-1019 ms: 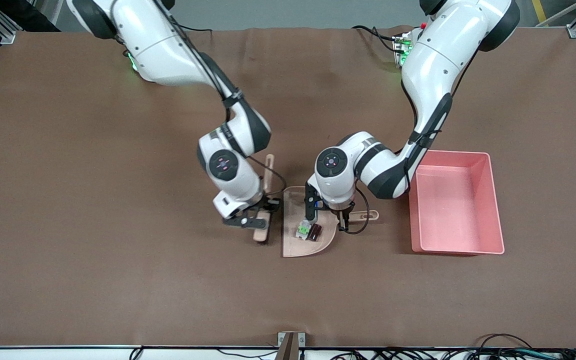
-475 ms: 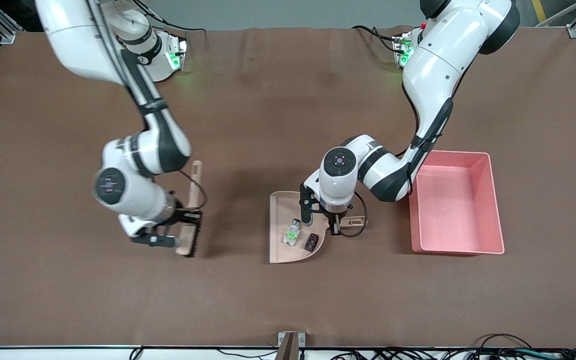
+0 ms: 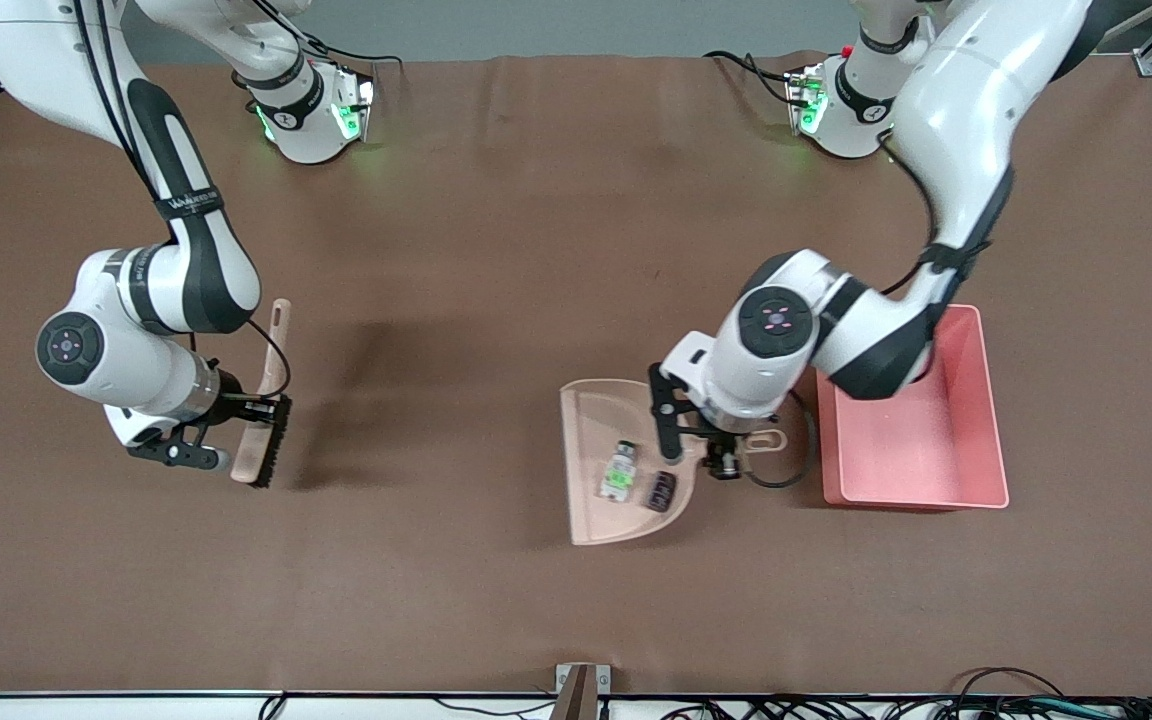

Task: Clean e-waste and dump in bin
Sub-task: 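Lift the dustpan with the left gripper while the right gripper withdraws, then tilt the dustpan over the pink bin with the left gripper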

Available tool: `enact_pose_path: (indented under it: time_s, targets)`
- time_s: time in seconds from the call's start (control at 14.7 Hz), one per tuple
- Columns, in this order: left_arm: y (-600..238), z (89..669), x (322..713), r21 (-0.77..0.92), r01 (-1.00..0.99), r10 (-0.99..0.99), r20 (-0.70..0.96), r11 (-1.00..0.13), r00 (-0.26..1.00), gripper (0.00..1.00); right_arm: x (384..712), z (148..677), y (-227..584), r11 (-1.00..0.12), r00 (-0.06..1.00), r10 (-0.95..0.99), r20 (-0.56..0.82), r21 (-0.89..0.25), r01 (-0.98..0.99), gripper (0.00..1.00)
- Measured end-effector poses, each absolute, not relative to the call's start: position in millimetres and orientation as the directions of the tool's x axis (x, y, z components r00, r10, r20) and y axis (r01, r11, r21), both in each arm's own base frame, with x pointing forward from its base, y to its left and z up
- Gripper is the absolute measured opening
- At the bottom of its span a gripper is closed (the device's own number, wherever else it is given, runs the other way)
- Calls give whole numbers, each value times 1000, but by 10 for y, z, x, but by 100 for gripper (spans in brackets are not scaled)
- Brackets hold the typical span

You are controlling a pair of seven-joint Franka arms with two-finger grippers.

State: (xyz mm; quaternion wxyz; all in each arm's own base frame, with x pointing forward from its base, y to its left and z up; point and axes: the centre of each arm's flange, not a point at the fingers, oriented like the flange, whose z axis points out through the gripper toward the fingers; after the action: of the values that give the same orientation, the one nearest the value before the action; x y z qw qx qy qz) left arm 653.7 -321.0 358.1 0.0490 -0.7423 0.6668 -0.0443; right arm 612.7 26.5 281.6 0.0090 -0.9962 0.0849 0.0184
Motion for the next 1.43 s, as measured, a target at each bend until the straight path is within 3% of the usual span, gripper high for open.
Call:
enact_pose_path:
  time_s: [0.2, 0.41, 0.82, 1.02, 1.22, 1.29, 1.43]
  targets:
    - [-2596, 4012, 6613, -122, -985, -988, -77, -125, 135, 33, 5818, 2461, -51, -992, 992, -126, 14, -12, -126, 43]
    - [-1702, 4261, 6724, -112, -991, -991, -103, -74, 86, 33, 5585, 2208, -232, -993, 993, -117, 17, -6, -117, 43]
    - [235, 4308, 6699, -52, -998, -990, -139, 27, -19, 33, 5568, 2212, -286, -992, 992, -126, 20, -6, -125, 43]
    - [604, 4244, 6568, -50, -998, -974, -225, 32, -20, 33, 5579, 2253, -334, -991, 991, -134, 28, -7, -134, 63]
    - [804, 4078, 6427, -52, -997, -954, -297, 56, -38, 33, 5674, 2383, -348, -991, 989, -135, 55, -10, -135, 94]
    - [881, 3994, 6371, -41, -997, -949, -313, 59, -43, 33, 5728, 2473, -348, -991, 989, -134, 58, -11, -134, 100]
    - [996, 3812, 6274, -12, -997, -932, -356, 80, -70, 33, 5863, 2821, -343, -991, 990, -132, 46, -15, -132, 100]
